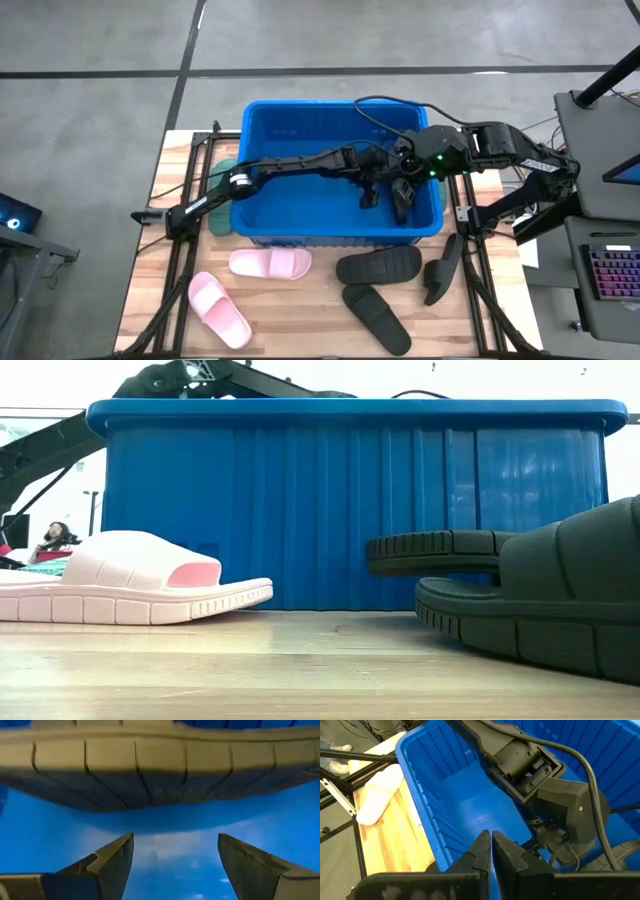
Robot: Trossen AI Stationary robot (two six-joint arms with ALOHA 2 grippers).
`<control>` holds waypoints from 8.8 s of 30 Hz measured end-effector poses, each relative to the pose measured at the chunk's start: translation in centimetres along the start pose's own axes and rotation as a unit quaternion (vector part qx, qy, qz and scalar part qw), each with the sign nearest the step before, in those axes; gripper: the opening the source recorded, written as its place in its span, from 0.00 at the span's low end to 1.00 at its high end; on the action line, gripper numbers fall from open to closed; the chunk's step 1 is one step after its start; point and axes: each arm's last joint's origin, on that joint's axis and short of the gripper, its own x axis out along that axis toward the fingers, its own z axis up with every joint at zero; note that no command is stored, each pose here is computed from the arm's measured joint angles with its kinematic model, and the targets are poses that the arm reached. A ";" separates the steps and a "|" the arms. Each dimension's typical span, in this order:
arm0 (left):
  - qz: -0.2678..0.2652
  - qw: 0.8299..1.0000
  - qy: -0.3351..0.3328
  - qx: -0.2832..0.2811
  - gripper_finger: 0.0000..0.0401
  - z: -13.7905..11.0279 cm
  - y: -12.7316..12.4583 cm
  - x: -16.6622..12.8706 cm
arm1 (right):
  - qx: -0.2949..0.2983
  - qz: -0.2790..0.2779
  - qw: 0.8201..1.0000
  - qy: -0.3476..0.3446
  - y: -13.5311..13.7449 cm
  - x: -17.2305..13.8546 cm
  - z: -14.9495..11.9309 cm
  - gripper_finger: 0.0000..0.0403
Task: Pick and place slides into bin
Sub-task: Put the black slipper into the blue bin
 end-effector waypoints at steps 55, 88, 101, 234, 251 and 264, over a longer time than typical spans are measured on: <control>0.034 0.995 0.088 -0.028 0.68 -2.4 1.3 0.9 | -0.012 0.003 1.000 -0.006 0.0 -0.1 0.1 0.02; 0.068 0.997 -0.042 0.001 0.68 1.0 -1.0 0.4 | -0.017 0.005 1.000 -0.006 0.0 -0.1 0.1 0.02; 0.117 0.992 -0.032 0.037 0.53 0.3 -1.1 2.0 | -0.015 0.004 1.000 -0.007 0.0 -0.1 0.1 0.02; 0.145 0.946 -0.213 -0.198 0.00 2.5 -6.6 -33.9 | -0.091 0.046 0.989 -0.106 2.6 -8.1 -10.9 0.02; 0.076 0.958 -0.142 -0.236 0.00 -8.4 -16.5 -31.8 | -0.002 0.061 0.997 -0.046 8.8 -6.7 -17.0 0.02; -0.020 0.964 -0.178 -0.196 0.00 -14.7 -19.6 -33.5 | 0.100 -0.022 0.994 0.033 14.9 -1.0 -21.4 0.02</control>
